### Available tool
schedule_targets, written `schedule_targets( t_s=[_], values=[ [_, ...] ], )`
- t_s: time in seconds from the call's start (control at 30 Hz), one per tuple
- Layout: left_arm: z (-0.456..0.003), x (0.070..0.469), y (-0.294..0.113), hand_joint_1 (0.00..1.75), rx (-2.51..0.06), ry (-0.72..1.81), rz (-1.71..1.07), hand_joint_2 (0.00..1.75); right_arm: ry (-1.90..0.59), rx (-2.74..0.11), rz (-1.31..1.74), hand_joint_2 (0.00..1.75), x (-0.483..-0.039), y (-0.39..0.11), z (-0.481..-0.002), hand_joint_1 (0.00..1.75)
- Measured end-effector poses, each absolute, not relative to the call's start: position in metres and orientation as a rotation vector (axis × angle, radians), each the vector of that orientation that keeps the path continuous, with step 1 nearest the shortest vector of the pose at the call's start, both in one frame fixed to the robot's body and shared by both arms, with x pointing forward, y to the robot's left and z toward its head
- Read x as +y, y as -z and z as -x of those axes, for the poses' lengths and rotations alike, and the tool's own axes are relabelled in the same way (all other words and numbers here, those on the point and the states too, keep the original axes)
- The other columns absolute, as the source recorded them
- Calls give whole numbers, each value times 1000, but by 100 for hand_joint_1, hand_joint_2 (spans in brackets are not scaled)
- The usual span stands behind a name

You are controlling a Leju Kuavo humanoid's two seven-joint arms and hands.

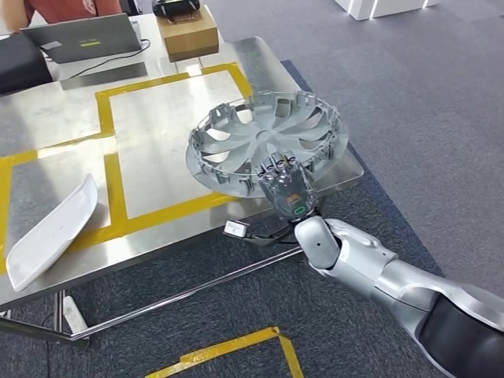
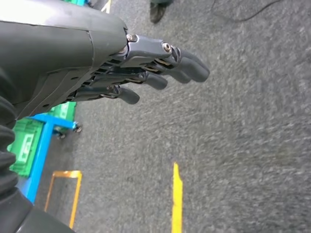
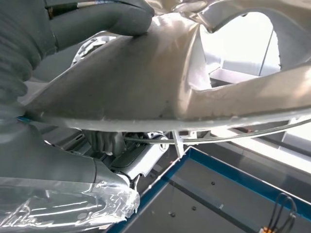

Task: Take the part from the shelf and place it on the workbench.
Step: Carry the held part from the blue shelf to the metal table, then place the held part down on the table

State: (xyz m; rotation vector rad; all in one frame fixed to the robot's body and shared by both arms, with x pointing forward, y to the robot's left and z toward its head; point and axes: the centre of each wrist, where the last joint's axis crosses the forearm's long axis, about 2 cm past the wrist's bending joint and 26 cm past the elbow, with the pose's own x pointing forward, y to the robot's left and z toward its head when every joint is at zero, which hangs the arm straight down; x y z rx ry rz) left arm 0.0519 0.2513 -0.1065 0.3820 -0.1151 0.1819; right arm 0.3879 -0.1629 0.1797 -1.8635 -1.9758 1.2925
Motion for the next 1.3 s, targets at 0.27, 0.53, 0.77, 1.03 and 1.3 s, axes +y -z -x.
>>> schedule_targets(
  t_s=[0.27,0.53,0.77,1.03,1.3],
  values=[
    [-51,252,107,0,-113,-182,-384,175,-1291,-1979,1859,175,-161,-180,-387,175],
    [-53,253,107,0,-116,-184,-388,175,-1285,-2009,1848,175,-150,-183,-386,175],
    [-53,256,107,0,-117,-182,-385,175,-1307,-2026,1831,175,-141,-180,-383,175],
    [-52,258,107,0,-105,-181,-385,175,-1348,-2033,1794,175,-127,-170,-375,175],
    [-50,259,107,0,-98,-181,-386,175,-1372,-2024,1770,175,-121,-162,-370,175]
  ],
)
